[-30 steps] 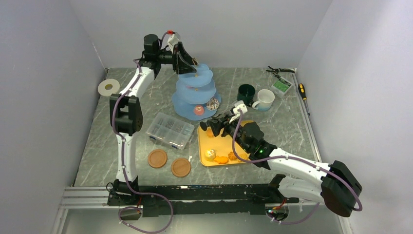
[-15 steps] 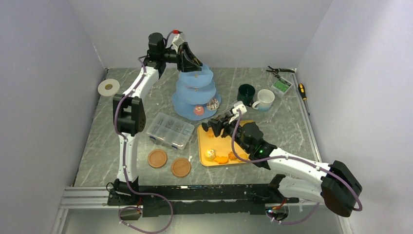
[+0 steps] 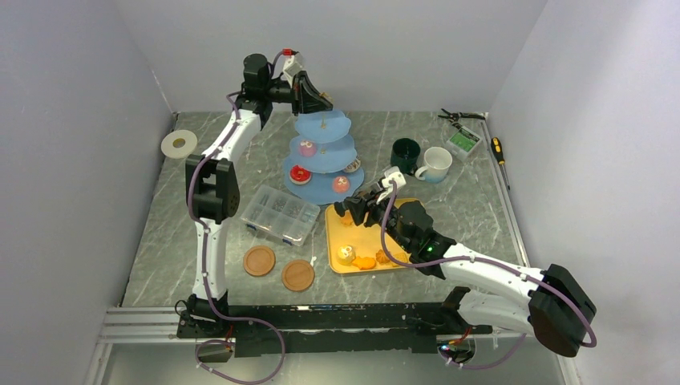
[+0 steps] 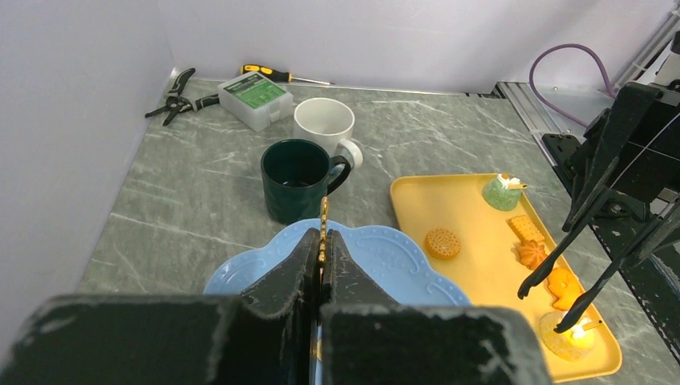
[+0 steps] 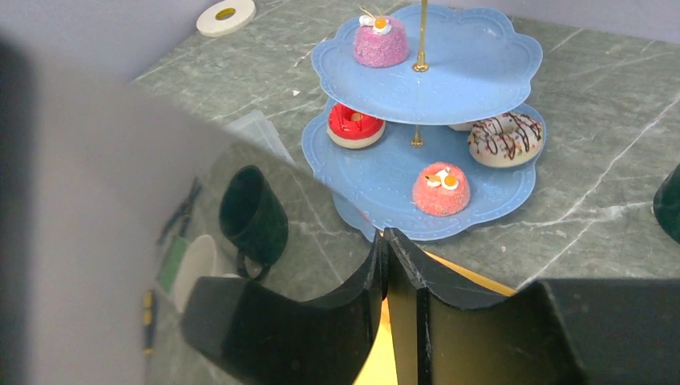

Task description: Serve the afternoon tea

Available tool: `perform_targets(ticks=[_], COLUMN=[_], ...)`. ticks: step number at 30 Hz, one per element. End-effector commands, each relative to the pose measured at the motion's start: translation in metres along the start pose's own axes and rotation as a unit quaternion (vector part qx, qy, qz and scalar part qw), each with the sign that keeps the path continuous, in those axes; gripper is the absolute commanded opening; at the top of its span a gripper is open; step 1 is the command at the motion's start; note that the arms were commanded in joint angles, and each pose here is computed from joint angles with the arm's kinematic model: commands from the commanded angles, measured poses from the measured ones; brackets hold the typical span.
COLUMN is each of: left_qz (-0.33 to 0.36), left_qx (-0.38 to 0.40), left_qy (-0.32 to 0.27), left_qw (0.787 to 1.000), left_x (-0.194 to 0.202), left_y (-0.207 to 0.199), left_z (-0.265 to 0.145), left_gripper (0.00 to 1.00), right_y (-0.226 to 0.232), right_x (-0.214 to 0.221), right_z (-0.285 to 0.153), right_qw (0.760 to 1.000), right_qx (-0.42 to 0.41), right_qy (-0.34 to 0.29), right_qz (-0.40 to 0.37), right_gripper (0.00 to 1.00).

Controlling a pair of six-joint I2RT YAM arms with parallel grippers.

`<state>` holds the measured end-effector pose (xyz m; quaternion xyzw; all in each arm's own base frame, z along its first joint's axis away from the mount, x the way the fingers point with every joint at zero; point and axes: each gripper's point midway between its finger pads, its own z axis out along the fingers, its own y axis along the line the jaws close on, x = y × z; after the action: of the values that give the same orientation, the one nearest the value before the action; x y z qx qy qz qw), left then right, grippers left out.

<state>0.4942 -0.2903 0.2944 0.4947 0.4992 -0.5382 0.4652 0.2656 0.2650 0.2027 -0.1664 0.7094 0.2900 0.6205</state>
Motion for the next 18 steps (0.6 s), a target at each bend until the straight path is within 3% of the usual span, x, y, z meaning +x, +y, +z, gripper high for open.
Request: perform_targets(ticks=[1, 12, 18], left_qz=[0.068, 0.172, 0.179], left_qx=[-0.005, -0.059, -0.063], left_qy=[-0.010, -0.033, -0.037], left_qw=[0.998, 0.983, 0.981], left_x=[-0.033, -0.045, -0.044], left_y=[-0.010, 0.008, 0.006], left_z=[0.003, 0.011, 0.016], left_gripper=[0.03, 0.03, 0.03], right_y=[0.002, -0.012, -0.012], right_x=[-0.019, -0.009, 0.009], right_z=[-0.002, -0.014, -0.027], right_qw=[0.999, 0.999, 1.000], right_qx=[-0.005, 0.021, 0.012], right_qy=[-0.032, -0.016, 0.008], right_qz=[-0.002, -0.029, -0.018], right_gripper=[0.51, 0.52, 0.60])
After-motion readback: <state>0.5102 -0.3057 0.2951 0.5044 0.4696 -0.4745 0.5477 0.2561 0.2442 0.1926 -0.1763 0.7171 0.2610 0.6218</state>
